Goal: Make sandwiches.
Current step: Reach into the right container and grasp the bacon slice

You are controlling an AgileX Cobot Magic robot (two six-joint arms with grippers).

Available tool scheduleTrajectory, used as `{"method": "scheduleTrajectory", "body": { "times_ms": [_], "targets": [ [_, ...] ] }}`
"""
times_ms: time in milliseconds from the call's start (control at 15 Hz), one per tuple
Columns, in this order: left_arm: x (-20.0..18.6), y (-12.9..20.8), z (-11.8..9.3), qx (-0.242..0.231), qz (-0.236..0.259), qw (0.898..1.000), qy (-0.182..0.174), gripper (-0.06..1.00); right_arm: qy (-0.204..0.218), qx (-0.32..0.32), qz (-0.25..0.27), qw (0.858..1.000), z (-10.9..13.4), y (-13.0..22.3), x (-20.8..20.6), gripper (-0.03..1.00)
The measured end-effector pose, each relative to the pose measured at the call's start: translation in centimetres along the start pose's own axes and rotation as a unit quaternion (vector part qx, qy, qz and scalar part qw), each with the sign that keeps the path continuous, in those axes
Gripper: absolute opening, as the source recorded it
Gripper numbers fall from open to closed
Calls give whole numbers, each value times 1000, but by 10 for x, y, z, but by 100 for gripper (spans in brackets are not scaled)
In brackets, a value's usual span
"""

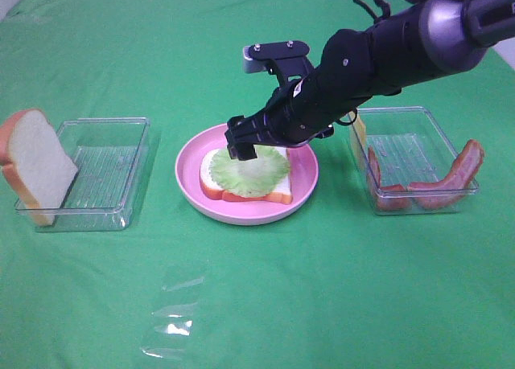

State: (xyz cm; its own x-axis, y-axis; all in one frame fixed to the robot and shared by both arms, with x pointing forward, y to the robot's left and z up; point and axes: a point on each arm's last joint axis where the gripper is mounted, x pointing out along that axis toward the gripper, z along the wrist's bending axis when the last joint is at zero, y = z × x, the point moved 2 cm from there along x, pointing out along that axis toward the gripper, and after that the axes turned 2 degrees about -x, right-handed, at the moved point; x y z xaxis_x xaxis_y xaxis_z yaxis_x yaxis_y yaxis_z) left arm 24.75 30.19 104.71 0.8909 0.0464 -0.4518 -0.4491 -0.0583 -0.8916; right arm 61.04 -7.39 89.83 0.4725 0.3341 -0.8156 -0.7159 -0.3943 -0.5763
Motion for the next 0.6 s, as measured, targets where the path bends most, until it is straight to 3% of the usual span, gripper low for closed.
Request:
{"method": "scheduleTrajectory", "body": {
  "times_ms": [333,400,600],
  "targets": [
    [0,0,0,0,0,1000,0,99,2,14,-4,1000,-17,-30,-42,98],
    [0,0,0,0,0,1000,0,99,10,30,10,999,-41,-48,-62,98],
    [0,0,0,0,0,1000,0,99,27,45,44,998,-72,-56,-81,98]
  ]
}}
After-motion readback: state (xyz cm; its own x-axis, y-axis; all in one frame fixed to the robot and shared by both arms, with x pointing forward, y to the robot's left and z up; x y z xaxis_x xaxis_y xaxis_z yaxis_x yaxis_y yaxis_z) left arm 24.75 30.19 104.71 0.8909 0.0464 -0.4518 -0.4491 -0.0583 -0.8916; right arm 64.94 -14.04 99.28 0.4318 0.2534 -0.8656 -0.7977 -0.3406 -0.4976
